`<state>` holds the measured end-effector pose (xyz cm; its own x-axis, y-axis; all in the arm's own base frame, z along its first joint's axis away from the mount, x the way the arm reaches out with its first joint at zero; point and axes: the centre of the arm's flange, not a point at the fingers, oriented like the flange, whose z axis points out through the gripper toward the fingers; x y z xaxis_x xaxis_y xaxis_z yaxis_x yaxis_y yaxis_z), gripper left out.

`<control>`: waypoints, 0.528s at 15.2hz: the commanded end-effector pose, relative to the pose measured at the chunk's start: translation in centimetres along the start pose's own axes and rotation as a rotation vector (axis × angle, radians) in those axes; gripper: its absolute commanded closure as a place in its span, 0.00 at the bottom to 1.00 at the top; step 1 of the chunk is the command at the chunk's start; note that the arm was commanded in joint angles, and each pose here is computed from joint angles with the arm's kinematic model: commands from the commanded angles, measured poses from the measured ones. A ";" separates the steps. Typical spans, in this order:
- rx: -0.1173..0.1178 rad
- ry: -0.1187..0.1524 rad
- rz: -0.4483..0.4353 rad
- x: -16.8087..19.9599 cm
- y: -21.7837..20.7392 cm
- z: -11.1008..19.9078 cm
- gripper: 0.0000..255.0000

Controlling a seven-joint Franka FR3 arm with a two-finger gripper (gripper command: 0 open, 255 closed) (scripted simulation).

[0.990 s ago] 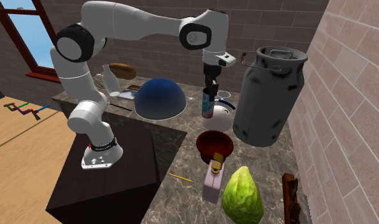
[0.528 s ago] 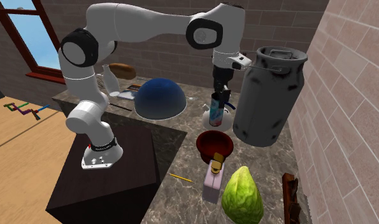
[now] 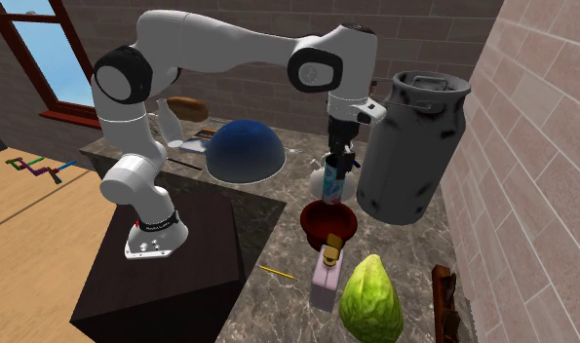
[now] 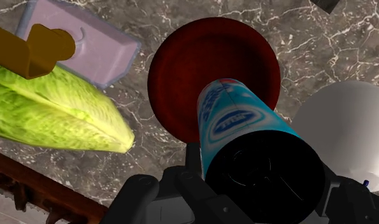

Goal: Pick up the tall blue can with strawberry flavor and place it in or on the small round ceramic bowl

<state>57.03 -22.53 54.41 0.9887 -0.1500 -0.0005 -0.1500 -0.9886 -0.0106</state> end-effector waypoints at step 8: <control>0.000 0.001 0.000 0.1 0.0 4.7 1.00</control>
<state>57.10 -22.47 50.24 0.9887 -0.1497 -0.0003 -0.1497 -0.9887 -0.0104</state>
